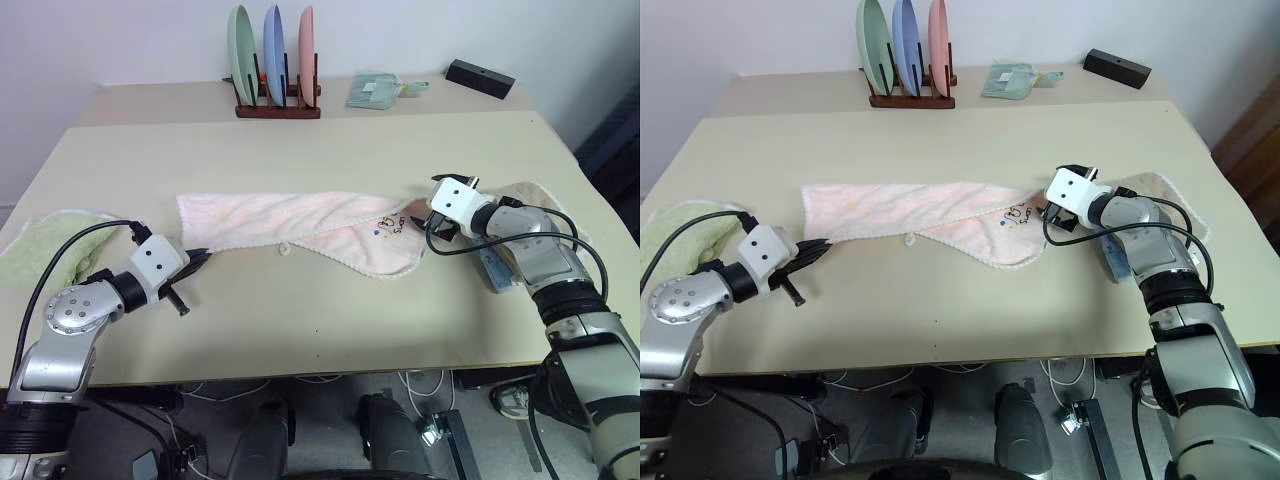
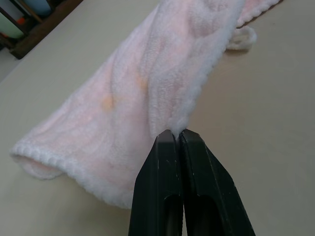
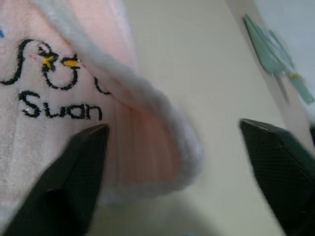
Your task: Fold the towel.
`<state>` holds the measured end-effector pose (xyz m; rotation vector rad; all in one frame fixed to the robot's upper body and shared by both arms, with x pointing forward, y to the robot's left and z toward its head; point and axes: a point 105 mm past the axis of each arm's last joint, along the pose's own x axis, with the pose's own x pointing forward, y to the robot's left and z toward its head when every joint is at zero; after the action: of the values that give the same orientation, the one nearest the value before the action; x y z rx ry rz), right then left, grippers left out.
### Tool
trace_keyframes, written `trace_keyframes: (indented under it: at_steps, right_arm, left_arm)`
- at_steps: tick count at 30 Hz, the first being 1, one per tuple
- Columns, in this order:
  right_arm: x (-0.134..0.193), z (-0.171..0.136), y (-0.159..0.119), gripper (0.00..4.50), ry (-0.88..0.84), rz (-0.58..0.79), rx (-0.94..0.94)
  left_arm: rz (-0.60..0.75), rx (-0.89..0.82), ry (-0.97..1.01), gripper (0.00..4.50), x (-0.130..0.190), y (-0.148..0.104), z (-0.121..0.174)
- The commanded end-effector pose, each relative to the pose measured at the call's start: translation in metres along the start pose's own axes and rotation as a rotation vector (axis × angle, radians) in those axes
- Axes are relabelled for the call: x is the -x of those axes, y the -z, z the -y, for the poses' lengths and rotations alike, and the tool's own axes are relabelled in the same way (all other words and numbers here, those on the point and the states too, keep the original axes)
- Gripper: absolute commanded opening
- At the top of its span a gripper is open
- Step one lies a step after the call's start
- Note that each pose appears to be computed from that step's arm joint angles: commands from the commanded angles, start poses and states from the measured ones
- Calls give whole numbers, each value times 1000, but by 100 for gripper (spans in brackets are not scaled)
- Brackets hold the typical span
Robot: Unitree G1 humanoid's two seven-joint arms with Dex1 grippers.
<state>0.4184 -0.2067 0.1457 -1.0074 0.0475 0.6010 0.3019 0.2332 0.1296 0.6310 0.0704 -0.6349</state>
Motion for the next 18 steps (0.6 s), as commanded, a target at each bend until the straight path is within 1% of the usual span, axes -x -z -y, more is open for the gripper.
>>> trace_keyframes:
  at_steps: [1,3,4,5,6,7,9,12,14,16,18]
  right_arm:
    - [-4,7,-13,272,11,53,46]
    - [-5,7,-13,182,7,55,63]
    - [-5,7,-12,124,8,55,73]
    - [-5,7,-12,81,13,57,79]
    - [-5,7,-12,21,17,58,83]
    - [-4,9,-13,3,23,64,86]
    - [-1,12,-16,3,36,75,109]
    - [6,27,-25,3,83,92,161]
    - [8,31,-27,3,95,94,171]
    - [17,73,-44,3,215,96,221]
    - [28,113,-62,3,335,97,270]
  left_arm:
    - [16,-25,-12,0,4,-8,-3]
    - [16,-14,-9,0,4,-7,-2]
    - [15,-12,-7,0,4,-7,0]
    - [14,-11,-5,0,4,-7,1]
    - [13,-12,-3,0,4,-7,2]
    - [11,-12,-3,0,4,-7,2]
    - [10,-13,-16,0,5,-7,-1]
    - [35,6,-77,0,0,-13,-16]
    - [42,9,-91,0,-1,-15,-20]
    - [102,-14,-273,0,-16,-35,-71]
    - [174,-48,-431,0,-26,-62,-117]
